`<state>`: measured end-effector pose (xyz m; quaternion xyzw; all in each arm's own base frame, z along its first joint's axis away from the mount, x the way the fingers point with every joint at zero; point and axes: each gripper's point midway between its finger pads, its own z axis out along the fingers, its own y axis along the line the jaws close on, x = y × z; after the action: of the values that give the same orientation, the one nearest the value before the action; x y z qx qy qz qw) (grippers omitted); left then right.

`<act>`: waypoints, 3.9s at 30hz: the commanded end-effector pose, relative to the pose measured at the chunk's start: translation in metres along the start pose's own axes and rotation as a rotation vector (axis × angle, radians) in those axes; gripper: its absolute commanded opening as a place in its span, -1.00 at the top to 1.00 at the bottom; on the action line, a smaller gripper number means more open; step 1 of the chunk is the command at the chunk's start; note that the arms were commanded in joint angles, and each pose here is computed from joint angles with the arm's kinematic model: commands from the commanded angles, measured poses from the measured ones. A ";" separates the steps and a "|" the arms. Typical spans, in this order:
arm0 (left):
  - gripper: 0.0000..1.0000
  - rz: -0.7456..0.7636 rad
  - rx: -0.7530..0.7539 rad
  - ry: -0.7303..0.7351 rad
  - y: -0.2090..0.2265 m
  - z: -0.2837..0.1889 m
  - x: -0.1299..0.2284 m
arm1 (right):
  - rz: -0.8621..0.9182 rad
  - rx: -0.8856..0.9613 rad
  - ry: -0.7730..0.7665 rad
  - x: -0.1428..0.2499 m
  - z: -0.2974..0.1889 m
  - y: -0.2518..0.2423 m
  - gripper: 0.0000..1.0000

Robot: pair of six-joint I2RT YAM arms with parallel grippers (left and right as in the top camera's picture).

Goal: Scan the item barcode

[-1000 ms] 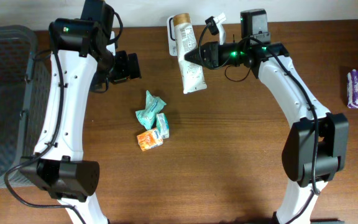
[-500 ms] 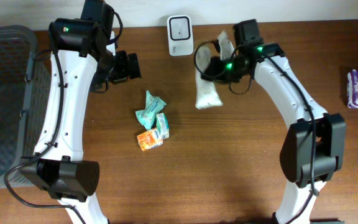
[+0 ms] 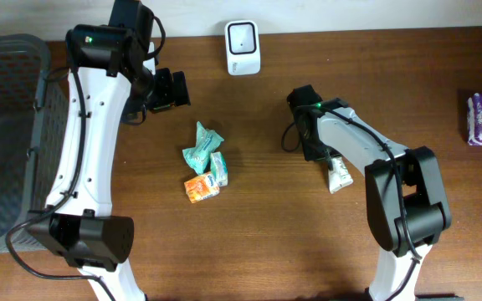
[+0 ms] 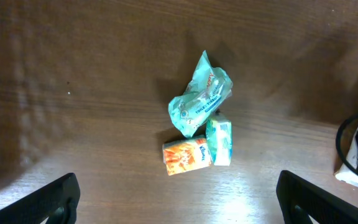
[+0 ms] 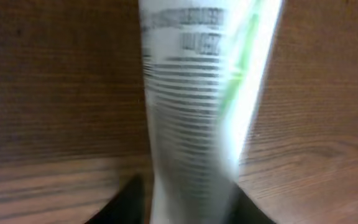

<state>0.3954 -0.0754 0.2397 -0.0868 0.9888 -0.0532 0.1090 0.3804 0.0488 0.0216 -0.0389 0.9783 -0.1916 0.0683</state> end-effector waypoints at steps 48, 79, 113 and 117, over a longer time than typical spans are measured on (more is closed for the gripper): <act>-0.98 -0.001 -0.001 -0.006 0.000 -0.002 0.000 | 0.116 -0.794 -1.023 -0.237 -0.220 0.077 0.92; -0.98 -0.001 -0.001 -0.006 0.000 -0.002 -0.001 | 0.440 -0.284 -0.644 -0.139 -0.082 -0.249 0.92; -0.98 -0.001 -0.001 -0.006 0.000 -0.002 -0.001 | -0.225 -1.082 -0.022 -0.027 -0.171 0.198 -0.29; -0.98 -0.001 -0.001 -0.006 0.000 -0.002 0.000 | -0.255 -1.080 0.042 -0.006 -0.166 0.237 -0.10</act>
<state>0.3955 -0.0754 0.2397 -0.0868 0.9888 -0.0532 0.1091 0.3581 0.3196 0.0981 -0.1970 0.9205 0.3372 0.0168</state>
